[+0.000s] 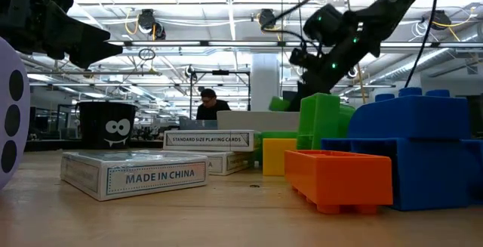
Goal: Pick & Place Toys
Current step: Put the green game piece into the gray bin, then put the dark green game piece into the gray bin
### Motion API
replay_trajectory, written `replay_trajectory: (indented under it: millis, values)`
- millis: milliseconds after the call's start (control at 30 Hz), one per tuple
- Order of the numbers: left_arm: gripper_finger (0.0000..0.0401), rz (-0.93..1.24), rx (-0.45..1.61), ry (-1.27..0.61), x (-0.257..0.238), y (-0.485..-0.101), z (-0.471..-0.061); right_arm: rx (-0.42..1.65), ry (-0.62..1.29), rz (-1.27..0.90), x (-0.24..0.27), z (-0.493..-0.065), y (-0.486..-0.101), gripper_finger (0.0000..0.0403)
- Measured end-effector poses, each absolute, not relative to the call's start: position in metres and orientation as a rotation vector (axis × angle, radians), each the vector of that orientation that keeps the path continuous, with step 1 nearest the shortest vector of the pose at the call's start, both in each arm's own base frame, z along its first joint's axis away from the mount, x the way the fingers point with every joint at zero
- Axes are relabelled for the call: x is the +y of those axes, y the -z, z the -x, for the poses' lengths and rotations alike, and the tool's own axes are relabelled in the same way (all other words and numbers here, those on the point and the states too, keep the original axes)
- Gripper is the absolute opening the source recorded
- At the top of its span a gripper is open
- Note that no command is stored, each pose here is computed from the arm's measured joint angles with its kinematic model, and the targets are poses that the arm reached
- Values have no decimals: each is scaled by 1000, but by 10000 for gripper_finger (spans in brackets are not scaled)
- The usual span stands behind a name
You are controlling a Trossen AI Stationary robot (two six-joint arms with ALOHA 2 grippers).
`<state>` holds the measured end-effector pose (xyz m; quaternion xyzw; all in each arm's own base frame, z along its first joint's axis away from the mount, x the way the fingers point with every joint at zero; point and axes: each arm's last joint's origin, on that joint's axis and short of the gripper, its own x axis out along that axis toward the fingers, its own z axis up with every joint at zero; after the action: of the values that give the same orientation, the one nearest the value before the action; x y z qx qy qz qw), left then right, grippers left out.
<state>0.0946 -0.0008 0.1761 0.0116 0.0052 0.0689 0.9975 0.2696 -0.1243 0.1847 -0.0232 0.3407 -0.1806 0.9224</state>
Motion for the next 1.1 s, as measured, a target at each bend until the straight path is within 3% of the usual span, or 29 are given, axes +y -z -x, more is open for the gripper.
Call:
replay_trajectory:
  millis: [67,200,333,467,700,900,1100]
  values:
    - [310,-23,10,-138,-1,-176,-95,716,381,40,-128,-270,-179,169]
    - [310,-23,10,-138,-1,-176,-95,703,400,15,-129,-269,-182,245]
    - [310,-23,10,-138,-1,-176,-95,664,386,32,-121,-264,-199,314]
    - [310,-23,10,-138,-1,-176,-95,620,369,35,-106,-249,-226,354]
    - [310,-23,10,-138,-1,-176,-95,500,335,1,-74,-208,-262,360]
    - [310,-38,-7,-139,-1,-178,-95,388,300,14,-53,-170,-263,348]
    - [310,-113,-196,-150,-1,-197,-93,202,310,-6,-46,-150,-255,345]
